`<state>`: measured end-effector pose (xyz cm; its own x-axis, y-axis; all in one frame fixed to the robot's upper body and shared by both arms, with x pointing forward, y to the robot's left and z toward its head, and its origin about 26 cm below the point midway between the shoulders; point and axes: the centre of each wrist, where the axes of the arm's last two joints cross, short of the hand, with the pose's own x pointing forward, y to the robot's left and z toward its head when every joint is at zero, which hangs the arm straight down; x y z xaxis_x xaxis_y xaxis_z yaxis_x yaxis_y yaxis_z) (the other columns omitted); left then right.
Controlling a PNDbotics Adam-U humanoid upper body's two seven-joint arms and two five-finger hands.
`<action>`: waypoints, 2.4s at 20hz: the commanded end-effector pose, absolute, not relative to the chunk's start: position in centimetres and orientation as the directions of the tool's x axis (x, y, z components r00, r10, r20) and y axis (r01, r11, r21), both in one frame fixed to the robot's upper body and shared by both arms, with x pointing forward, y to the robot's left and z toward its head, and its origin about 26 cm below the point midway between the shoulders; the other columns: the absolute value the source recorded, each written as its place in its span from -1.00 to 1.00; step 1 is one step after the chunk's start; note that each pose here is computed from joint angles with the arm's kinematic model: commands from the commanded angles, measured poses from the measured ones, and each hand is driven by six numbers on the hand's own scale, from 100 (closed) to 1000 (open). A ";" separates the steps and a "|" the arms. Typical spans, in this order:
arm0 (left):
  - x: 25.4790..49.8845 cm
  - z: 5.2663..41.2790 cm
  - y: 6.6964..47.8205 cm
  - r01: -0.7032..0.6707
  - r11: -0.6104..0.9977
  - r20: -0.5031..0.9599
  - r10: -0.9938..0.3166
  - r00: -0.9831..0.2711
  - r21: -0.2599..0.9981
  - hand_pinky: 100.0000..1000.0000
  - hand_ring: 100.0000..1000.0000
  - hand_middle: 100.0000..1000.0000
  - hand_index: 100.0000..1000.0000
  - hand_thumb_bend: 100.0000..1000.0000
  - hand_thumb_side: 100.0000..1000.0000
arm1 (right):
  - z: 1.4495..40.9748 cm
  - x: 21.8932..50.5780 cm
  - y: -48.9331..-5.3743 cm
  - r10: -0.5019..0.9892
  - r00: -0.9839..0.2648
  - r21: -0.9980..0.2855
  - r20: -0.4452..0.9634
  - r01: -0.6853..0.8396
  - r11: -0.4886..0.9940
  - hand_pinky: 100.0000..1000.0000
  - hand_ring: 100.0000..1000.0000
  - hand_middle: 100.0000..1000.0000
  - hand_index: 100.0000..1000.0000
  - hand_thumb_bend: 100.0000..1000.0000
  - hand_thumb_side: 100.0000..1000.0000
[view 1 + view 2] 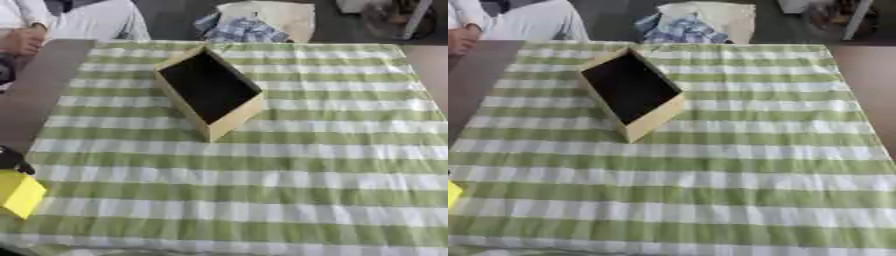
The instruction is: Pick up objects on the table and place them in the box.
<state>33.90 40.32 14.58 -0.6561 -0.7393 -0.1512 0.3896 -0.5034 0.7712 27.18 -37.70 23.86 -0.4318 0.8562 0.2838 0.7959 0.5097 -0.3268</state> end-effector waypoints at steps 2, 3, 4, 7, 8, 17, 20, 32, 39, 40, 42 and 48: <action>34.0 15.5 41.0 0.415 -0.496 -0.118 -0.737 -0.665 0.762 -0.07 0.00 0.05 0.44 -0.43 -0.96 | 24.8 26.9 -37.8 0.860 -0.438 -0.310 0.261 0.806 0.504 0.21 0.37 0.43 0.59 -1.00 0.62; 34.0 15.4 41.0 0.424 -0.485 -0.103 -0.742 -0.663 0.764 -0.13 -0.03 0.01 0.40 -0.48 -0.96 | 24.8 26.9 -37.8 0.860 -0.437 -0.309 0.262 0.806 0.504 0.21 0.37 0.43 0.59 -1.00 0.63; 34.0 15.5 40.9 0.430 -0.474 -0.089 -0.745 -0.661 0.768 -0.19 -0.08 -0.04 0.34 -0.49 -0.97 | 24.8 26.9 -37.8 0.860 -0.437 -0.308 0.264 0.807 0.504 0.21 0.37 0.43 0.58 -1.00 0.63; 34.0 15.7 40.9 0.433 -0.442 -0.064 -0.754 -0.653 0.786 -0.33 -0.15 -0.12 0.23 -0.53 -0.98 | 24.7 26.9 -37.8 0.860 -0.435 -0.308 0.266 0.807 0.503 0.21 0.37 0.43 0.58 -1.00 0.63; 34.0 15.7 40.9 0.431 -0.429 -0.057 -0.758 -0.650 0.794 -0.42 -0.21 -0.16 0.17 -0.54 -0.99 | 24.7 26.9 -37.8 0.861 -0.434 -0.308 0.267 0.808 0.503 0.21 0.37 0.43 0.58 -1.00 0.63; 34.8 17.9 39.9 0.351 -0.369 -0.059 -0.757 -0.651 0.861 -0.59 -0.52 -0.28 -0.08 -0.54 -0.99 | 24.6 26.8 -37.8 0.860 -0.432 -0.307 0.272 0.808 0.504 0.21 0.37 0.42 0.58 -1.00 0.64; 35.5 19.9 38.6 0.294 -0.372 -0.083 -0.731 -0.677 0.881 -0.60 -0.56 -0.29 -0.11 -0.50 -1.00 | 24.6 26.9 -37.8 0.859 -0.435 -0.308 0.271 0.806 0.506 0.21 0.37 0.43 0.58 -1.00 0.64; 40.4 28.0 30.7 0.101 -0.372 -0.156 -0.599 -0.785 0.923 -0.60 -0.57 -0.30 -0.12 -0.46 -1.00 | 24.9 27.0 -37.5 0.851 -0.455 -0.315 0.261 0.793 0.521 0.21 0.37 0.42 0.58 -1.00 0.64; 43.0 31.3 26.3 0.011 -0.356 -0.195 -0.538 -0.820 0.934 -0.61 -0.59 -0.31 -0.13 -0.40 -1.00 | 25.1 27.2 -37.3 0.844 -0.470 -0.313 0.257 0.786 0.533 0.21 0.36 0.42 0.58 -1.00 0.65; 43.3 31.5 25.7 0.003 -0.355 -0.199 -0.531 -0.823 0.935 -0.61 -0.59 -0.31 -0.13 -0.39 -1.00 | 25.2 27.2 -37.3 0.843 -0.473 -0.313 0.257 0.784 0.535 0.21 0.36 0.42 0.58 -1.00 0.65; 43.9 32.1 24.3 -0.017 -0.351 -0.208 -0.515 -0.831 0.936 -0.61 -0.59 -0.31 -0.13 -0.39 -1.00 | 25.3 27.2 -37.2 0.840 -0.479 -0.312 0.254 0.781 0.541 0.21 0.36 0.42 0.58 -1.00 0.65; 45.8 33.0 19.7 -0.066 -0.336 -0.232 -0.484 -0.844 0.940 -0.62 -0.59 -0.33 -0.14 -0.39 -1.00 | 25.8 27.5 -36.7 0.824 -0.511 -0.296 0.246 0.770 0.566 0.20 0.36 0.42 0.58 -1.00 0.66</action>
